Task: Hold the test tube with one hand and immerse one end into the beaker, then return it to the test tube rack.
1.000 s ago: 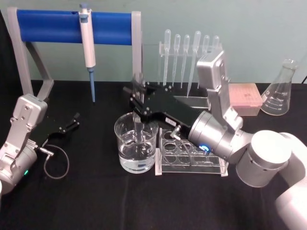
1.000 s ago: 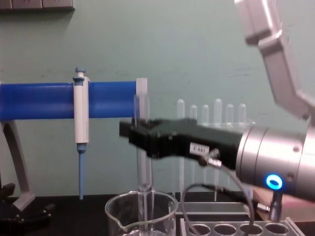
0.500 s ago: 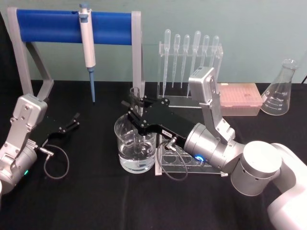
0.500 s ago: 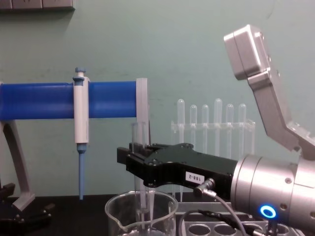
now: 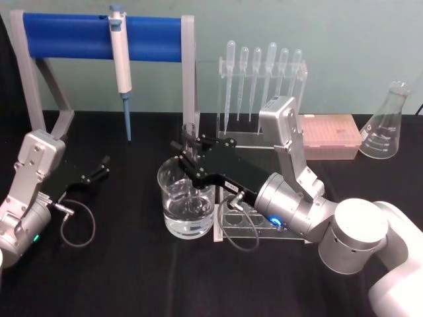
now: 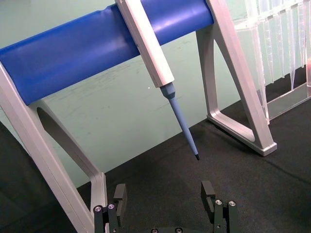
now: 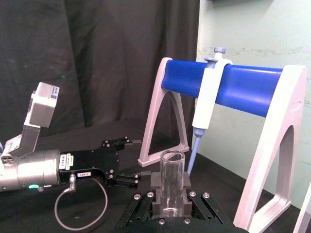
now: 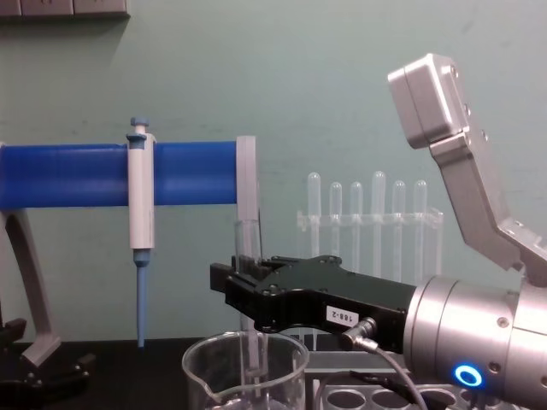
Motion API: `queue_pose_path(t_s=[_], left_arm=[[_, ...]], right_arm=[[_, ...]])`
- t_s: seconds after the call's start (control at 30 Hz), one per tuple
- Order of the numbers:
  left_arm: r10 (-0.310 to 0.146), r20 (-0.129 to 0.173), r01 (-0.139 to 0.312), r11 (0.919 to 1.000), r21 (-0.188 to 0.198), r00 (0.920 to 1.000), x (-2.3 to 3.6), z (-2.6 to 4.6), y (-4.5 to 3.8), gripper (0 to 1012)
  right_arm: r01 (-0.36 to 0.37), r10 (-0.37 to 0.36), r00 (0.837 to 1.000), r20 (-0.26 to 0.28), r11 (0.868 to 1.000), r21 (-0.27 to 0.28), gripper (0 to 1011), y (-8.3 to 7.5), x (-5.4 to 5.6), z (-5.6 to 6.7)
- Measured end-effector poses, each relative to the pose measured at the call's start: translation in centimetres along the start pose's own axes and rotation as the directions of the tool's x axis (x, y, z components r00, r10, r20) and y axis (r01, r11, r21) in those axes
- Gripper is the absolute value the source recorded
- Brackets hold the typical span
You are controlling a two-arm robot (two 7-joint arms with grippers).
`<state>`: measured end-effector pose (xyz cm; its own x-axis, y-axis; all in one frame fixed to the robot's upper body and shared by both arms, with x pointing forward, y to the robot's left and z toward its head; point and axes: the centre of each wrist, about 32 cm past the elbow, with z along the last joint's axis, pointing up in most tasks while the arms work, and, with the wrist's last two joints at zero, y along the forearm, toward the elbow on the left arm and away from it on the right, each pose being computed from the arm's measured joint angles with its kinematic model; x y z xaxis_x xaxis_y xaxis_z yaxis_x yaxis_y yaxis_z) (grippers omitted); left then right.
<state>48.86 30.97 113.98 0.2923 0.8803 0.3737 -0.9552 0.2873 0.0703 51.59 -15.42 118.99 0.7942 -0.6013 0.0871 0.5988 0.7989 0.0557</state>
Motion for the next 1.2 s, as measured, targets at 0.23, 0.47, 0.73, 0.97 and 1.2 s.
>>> queue_pose_path(t_s=[0.23, 0.47, 0.73, 0.97, 1.2], left_arm=[[0.000, 0.000, 0.000, 1.0000, 0.000, 1.0000, 0.00, 0.00, 0.00, 1000], [0.000, 0.000, 0.000, 1.0000, 0.000, 1.0000, 0.00, 0.00, 0.00, 1000], [0.000, 0.000, 0.000, 1.0000, 0.000, 1.0000, 0.00, 0.00, 0.00, 1000], [0.000, 0.000, 0.000, 1.0000, 0.000, 1.0000, 0.00, 0.00, 0.00, 1000], [0.000, 0.000, 0.000, 1.0000, 0.000, 1.0000, 0.00, 0.00, 0.00, 1000]], right_arm=[[0.000, 0.000, 1.000, -0.001, 1.000, 0.000, 225, 0.00, 0.03, -0.03], [-0.001, 0.001, 1.000, -0.002, 1.000, 0.001, 225, 0.01, 0.05, -0.05], [-0.002, 0.002, 1.000, -0.003, 1.000, 0.002, 224, 0.02, 0.06, -0.07], [-0.002, 0.002, 1.000, -0.003, 1.000, 0.003, 225, 0.03, 0.08, -0.06], [-0.003, 0.003, 1.000, -0.004, 1.000, 0.004, 224, 0.04, 0.08, -0.06]])
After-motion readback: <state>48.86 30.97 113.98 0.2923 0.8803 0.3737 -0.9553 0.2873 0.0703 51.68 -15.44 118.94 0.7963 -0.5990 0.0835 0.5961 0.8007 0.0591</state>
